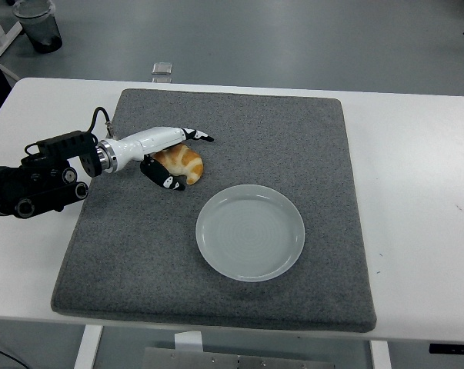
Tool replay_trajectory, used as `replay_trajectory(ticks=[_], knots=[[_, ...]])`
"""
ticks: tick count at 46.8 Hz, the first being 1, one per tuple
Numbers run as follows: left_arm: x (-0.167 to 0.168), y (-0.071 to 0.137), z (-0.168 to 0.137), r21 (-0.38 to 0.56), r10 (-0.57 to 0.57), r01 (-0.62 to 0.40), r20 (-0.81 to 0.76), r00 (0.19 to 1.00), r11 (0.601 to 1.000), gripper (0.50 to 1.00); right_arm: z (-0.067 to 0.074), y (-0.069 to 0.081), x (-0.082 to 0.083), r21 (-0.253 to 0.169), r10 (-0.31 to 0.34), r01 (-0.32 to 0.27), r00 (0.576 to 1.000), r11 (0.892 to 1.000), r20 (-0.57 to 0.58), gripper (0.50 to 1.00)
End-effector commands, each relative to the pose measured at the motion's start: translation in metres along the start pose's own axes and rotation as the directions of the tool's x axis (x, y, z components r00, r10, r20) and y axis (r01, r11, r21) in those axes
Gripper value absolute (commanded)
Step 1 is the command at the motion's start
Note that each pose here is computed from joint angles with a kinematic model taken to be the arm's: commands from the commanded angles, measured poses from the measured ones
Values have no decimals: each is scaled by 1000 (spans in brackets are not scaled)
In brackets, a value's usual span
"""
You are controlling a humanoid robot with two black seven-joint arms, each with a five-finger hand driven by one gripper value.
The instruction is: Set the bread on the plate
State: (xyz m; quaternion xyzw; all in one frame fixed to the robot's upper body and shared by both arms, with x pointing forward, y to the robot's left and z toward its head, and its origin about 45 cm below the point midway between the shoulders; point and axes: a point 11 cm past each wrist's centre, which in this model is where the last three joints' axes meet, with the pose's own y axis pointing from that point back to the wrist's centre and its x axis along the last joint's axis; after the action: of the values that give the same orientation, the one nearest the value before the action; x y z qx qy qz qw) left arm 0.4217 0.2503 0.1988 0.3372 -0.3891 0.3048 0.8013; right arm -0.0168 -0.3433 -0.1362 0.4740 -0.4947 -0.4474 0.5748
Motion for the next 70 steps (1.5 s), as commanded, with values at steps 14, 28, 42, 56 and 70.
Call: replay_trajectory(ticks=[14, 28, 42, 56, 70], knots=[[1, -3, -2, -10, 30, -30, 10, 1000, 1000, 791, 0, 0, 0, 0, 0, 0, 1000, 1000, 0, 932], [5, -1, -1, -29, 42, -41, 15, 999, 999, 521, 0, 0, 0, 0, 0, 0, 1000, 1000, 0, 932], [6, -1, 0, -38, 39, -39, 23, 999, 999, 500, 0, 0, 0, 0, 0, 0, 1000, 1000, 0, 930], [6, 0, -1, -41, 37, -36, 28, 999, 998, 500, 0, 0, 0, 0, 0, 0, 1000, 1000, 0, 932], [24, 4, -3, -38, 67, -65, 51, 996, 997, 500, 0, 0, 0, 0, 0, 0, 1000, 1000, 0, 930]])
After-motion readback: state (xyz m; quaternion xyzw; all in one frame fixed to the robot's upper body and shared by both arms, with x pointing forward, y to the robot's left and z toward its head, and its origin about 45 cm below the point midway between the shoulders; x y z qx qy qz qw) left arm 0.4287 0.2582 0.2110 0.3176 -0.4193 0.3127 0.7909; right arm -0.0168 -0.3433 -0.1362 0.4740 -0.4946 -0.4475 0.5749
